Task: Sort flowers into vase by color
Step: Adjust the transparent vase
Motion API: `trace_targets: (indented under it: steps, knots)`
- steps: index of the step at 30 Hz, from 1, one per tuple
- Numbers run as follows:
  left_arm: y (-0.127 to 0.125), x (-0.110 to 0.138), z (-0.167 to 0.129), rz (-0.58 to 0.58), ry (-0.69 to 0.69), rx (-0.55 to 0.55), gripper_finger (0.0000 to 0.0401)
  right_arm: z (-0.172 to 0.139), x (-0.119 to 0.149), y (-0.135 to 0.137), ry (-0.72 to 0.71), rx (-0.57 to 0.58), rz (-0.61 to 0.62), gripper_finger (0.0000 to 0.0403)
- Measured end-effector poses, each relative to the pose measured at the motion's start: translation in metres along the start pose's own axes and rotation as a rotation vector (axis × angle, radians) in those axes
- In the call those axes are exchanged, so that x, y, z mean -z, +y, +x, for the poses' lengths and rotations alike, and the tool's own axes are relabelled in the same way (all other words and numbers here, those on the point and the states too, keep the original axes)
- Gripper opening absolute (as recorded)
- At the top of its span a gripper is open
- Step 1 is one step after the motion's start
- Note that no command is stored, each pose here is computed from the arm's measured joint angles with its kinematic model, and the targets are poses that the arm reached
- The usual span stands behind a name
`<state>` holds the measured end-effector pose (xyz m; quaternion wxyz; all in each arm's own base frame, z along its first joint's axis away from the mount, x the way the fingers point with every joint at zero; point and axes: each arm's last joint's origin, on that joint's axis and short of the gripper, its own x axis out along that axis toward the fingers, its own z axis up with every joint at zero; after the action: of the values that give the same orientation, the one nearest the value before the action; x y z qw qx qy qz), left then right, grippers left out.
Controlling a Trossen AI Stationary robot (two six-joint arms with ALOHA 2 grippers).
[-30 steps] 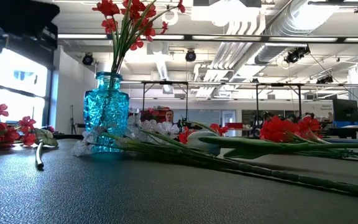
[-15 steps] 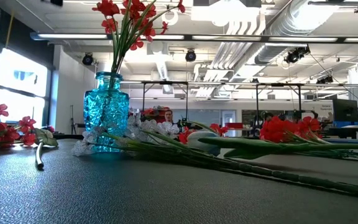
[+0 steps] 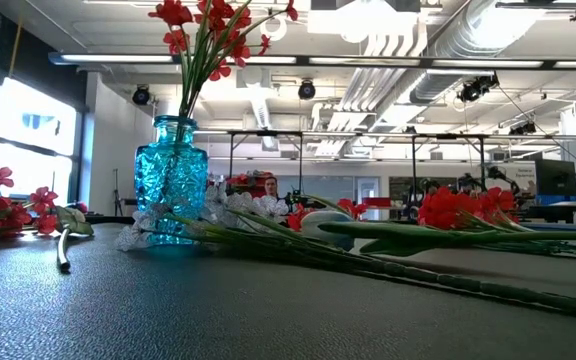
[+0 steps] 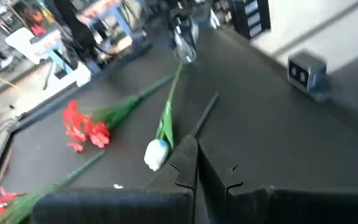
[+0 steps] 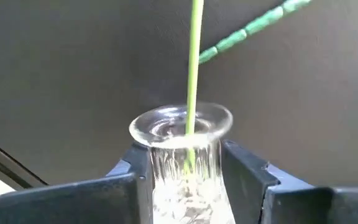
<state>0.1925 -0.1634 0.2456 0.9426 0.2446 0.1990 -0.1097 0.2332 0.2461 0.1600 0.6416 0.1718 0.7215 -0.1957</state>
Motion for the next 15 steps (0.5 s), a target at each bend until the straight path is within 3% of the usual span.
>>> trace_targets:
  steps: [9, 15]
  knots:
    - [0.002, 0.017, 0.037, 0.029, 0.126, -0.041, 0.0005, 0.0, -0.012, -0.003, -0.076, 0.017, -0.025, 0.006]
    - [0.004, 0.019, 0.051, 0.061, 0.116, -0.006, 0.0038, -0.001, -0.023, -0.005, -0.061, -0.001, -0.03, 0.0052]
